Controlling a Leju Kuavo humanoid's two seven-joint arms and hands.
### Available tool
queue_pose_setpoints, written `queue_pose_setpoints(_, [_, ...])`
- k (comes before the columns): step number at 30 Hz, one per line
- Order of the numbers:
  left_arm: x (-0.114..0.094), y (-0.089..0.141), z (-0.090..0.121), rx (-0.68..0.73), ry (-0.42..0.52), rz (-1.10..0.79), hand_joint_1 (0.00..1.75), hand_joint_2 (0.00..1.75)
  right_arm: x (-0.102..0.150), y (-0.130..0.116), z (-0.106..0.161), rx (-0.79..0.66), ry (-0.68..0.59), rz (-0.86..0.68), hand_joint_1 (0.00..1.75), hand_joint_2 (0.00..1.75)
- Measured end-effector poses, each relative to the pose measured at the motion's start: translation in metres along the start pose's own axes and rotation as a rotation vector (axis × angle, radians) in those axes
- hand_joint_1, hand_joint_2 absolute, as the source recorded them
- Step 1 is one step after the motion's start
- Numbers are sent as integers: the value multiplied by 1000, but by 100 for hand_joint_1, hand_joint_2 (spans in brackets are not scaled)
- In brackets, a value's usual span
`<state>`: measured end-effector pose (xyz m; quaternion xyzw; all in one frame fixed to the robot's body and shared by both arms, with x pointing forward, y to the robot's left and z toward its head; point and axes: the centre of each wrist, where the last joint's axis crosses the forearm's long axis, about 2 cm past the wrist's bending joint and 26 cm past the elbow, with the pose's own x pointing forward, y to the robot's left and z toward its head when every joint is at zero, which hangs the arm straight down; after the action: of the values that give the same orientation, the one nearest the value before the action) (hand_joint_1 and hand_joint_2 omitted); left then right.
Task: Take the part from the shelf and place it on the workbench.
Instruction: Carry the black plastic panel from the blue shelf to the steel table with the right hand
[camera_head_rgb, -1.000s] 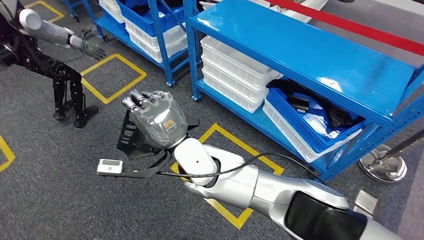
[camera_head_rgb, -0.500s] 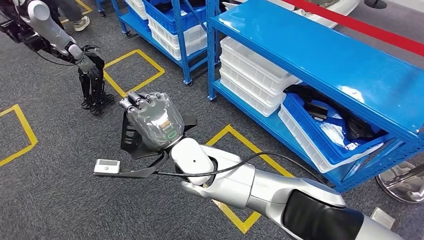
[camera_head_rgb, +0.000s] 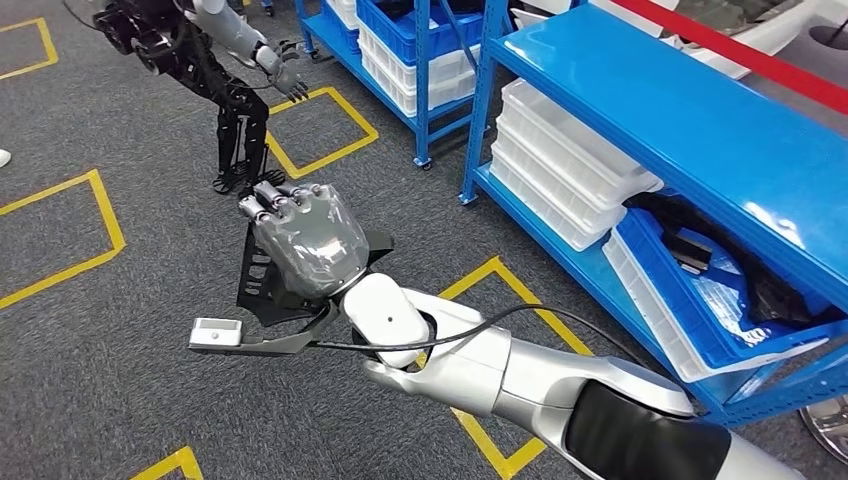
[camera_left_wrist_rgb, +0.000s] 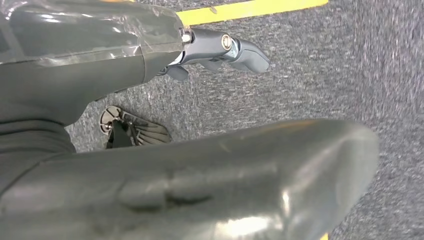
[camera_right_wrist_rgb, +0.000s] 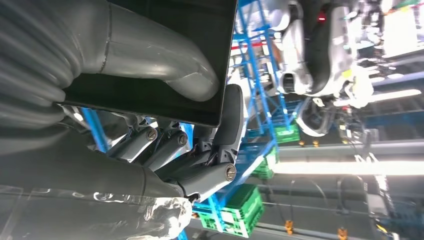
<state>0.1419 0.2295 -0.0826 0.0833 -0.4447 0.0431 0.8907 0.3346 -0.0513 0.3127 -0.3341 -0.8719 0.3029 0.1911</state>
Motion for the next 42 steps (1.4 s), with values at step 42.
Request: queue_pose_setpoints(42, [-2, 0, 2, 0, 3, -7, 0, 0, 6, 6, -2, 25, -10, -4, 175, 175])
